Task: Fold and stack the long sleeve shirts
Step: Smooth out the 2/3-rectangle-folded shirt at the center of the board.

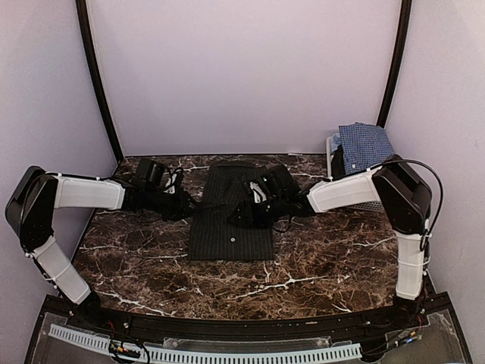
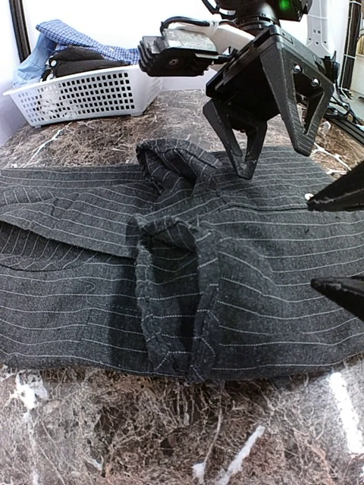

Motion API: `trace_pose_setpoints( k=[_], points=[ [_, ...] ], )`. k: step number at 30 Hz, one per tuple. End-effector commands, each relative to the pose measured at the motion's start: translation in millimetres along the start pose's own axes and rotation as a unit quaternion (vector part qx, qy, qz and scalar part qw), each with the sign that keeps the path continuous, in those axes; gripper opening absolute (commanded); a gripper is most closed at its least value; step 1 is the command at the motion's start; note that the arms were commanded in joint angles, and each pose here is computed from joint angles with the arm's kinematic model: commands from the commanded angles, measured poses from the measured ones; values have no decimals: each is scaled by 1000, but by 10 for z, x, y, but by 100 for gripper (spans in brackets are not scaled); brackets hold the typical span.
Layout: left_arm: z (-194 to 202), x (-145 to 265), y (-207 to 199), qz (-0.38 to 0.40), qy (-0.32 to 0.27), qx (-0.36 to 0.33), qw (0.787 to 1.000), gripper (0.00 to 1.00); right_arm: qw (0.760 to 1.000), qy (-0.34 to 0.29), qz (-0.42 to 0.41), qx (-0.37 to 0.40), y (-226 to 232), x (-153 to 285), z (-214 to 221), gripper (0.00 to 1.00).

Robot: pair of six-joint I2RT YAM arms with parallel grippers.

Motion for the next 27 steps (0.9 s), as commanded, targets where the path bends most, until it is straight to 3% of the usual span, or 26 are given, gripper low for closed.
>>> trace_pose_setpoints(
  k=[1, 12, 27],
  points=[
    [-28, 51, -92, 6, -5, -12, 1000, 28, 999, -8, -34, 6, 59, -143, -76, 63],
    [-72, 53, -113, 5, -11, -16, 1000, 28, 997, -24, -67, 10, -14, -278, -491, 65],
    [-86, 55, -130, -3, -2, -21, 1000, 28, 985, -13, -146, 89, -84, -457, -963, 69]
  ],
)
Point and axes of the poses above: each gripper's point midway between its finger pads, its own x axis back along the fingers, its own y axis along the line the jaws close on, z = x × y, the point moved 7 cm from there along x, back along the fingers, and after that the axes turned 2 degrees about x, right-handed, at the moved point
